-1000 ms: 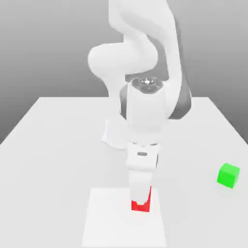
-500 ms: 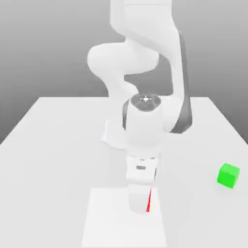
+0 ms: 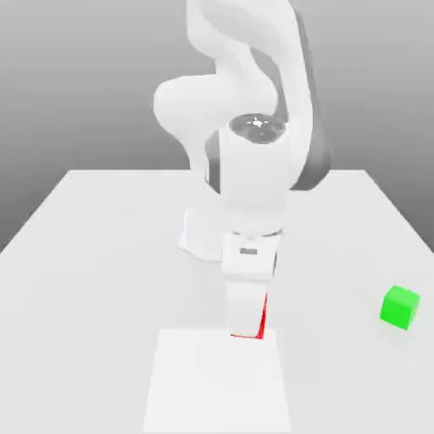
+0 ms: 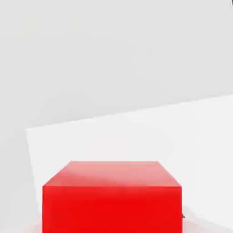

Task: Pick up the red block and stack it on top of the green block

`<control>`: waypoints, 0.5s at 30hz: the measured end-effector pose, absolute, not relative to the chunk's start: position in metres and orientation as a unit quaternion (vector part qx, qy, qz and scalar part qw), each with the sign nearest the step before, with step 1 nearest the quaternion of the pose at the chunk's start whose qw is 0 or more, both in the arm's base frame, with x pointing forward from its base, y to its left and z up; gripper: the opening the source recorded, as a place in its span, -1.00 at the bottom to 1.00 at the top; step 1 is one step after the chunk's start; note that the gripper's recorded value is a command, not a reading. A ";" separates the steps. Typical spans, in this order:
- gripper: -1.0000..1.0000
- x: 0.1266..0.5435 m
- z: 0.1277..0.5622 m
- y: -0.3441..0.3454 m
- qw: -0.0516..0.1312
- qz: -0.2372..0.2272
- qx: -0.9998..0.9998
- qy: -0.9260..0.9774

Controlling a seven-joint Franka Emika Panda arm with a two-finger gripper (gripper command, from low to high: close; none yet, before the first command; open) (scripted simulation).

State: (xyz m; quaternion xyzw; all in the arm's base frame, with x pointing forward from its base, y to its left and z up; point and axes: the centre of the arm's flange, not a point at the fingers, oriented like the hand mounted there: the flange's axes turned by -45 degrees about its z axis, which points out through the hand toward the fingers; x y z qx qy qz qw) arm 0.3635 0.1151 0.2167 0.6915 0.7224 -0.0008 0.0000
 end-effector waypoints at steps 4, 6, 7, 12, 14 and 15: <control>-1.00 0.325 0.230 0.230 0.000 -0.001 0.547 0.837; -1.00 0.299 0.236 0.275 0.000 -0.001 0.480 0.877; -1.00 0.282 0.239 0.298 0.000 -0.001 0.443 0.896; -1.00 0.247 0.217 0.341 -0.001 0.000 0.368 0.930; -1.00 0.252 0.195 0.337 -0.001 0.000 0.375 0.927; 1.00 0.252 0.186 0.336 -0.001 -0.001 0.376 0.927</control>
